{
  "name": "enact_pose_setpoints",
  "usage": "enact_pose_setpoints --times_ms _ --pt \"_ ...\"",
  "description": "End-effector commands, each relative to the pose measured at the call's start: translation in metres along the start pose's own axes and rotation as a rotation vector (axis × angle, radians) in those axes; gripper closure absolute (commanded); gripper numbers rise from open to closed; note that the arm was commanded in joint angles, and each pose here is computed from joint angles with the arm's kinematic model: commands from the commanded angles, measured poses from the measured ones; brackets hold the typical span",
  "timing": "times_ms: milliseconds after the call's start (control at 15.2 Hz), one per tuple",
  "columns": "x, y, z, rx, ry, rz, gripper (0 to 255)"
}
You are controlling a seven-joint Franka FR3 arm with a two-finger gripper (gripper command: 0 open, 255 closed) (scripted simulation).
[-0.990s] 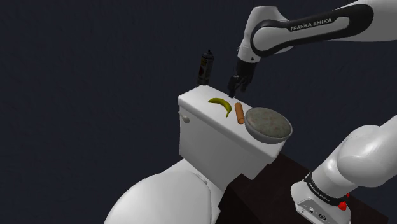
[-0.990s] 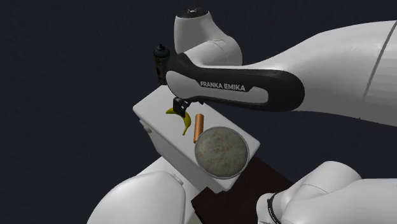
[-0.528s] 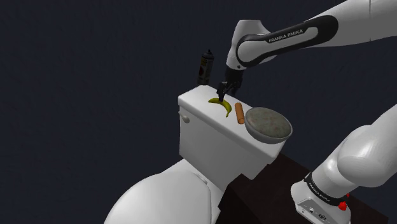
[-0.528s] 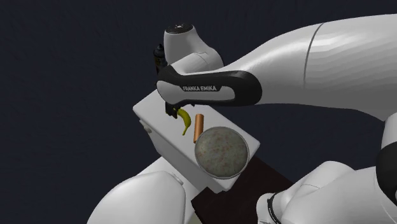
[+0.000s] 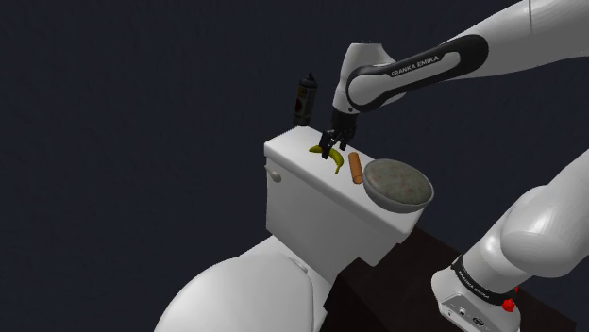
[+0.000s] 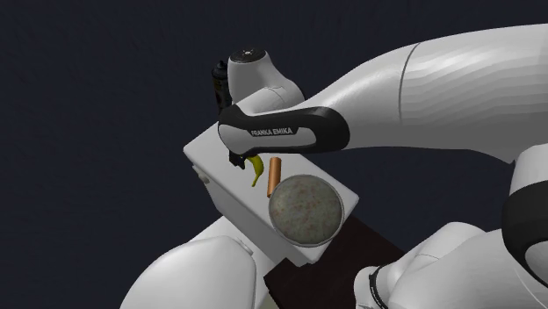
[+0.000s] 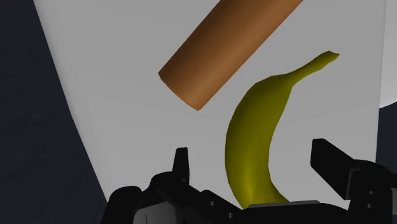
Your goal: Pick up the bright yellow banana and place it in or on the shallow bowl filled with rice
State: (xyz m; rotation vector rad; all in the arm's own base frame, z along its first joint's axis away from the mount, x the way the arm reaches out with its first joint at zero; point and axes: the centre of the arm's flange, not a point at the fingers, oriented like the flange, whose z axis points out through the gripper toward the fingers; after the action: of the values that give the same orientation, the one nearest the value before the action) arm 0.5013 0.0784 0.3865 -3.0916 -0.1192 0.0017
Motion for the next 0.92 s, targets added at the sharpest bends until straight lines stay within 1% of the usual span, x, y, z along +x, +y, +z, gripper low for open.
enact_pose_setpoints --times_ms 0,198,264,858 --pt "0.0002 -0.0001 0.0004 0.000 0.000 0.000 0" --pt "0.0001 -0.0001 0.0004 0.000 0.000 0.000 0" --pt "0.0001 -0.0001 0.0004 0.000 0.000 0.000 255" --pt "0.0002 -0.0001 0.0004 0.000 0.000 0.000 255"
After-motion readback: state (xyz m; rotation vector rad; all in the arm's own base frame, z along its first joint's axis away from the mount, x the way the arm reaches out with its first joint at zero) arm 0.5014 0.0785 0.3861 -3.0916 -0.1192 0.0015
